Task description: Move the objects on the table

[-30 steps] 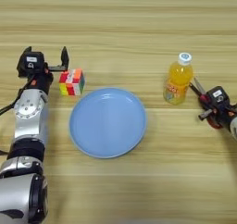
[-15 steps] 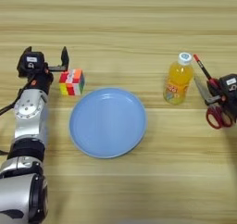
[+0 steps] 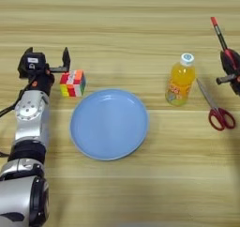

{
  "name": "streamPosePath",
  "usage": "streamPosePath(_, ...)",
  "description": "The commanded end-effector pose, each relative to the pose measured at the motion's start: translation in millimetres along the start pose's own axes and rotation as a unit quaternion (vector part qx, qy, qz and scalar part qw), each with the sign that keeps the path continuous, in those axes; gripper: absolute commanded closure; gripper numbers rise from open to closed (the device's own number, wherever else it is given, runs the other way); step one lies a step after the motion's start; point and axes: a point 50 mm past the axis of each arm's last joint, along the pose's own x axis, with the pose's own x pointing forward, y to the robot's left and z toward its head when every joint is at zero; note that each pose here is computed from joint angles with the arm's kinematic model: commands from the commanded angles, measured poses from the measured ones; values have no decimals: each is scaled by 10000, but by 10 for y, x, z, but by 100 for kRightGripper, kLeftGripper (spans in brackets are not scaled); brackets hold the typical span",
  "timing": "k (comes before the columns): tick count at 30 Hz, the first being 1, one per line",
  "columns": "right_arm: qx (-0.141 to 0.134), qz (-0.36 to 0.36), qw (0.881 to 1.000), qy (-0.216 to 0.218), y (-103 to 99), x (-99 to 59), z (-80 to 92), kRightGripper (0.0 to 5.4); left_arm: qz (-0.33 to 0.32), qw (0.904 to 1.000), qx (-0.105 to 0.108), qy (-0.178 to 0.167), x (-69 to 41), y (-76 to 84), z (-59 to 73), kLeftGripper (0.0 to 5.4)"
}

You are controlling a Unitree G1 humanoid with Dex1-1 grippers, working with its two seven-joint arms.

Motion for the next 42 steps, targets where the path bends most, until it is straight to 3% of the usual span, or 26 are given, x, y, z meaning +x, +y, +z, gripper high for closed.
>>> streamPosePath(1,18,474,9985,-269,200,-26,184,486,13,10000,-4,20,-2,-4,-1,0)
streamPosePath(3,61,783,9963,-343,316,-45,247,486,14,10000,-6,20,-2,-6,-1,0)
streamPosePath(8,747,1808,9801,-336,669,-154,378,486,15,10000,-8,17,-2,-9,0,0)
streamPosePath(11,938,2154,9718,-195,830,-166,359,486,19,10000,-12,17,-2,-10,0,0)
streamPosePath(16,1061,2471,9631,138,1073,-99,208,486,20,10000,-11,20,1,-13,0,0)
streamPosePath(21,919,2647,9587,488,1266,-23,8,486,25,10000,-14,22,1,-15,0,0)
streamPosePath(29,932,2768,9533,770,1492,81,-136,486,25,10000,-12,23,2,-15,-1,0)
streamPosePath(37,1340,3037,9357,1197,1797,119,-265,486,29,10000,-12,33,3,-18,-5,0)
streamPosePath(42,1569,2953,9310,1466,1945,127,-352,486,23,10000,-8,21,1,-25,-2,0)
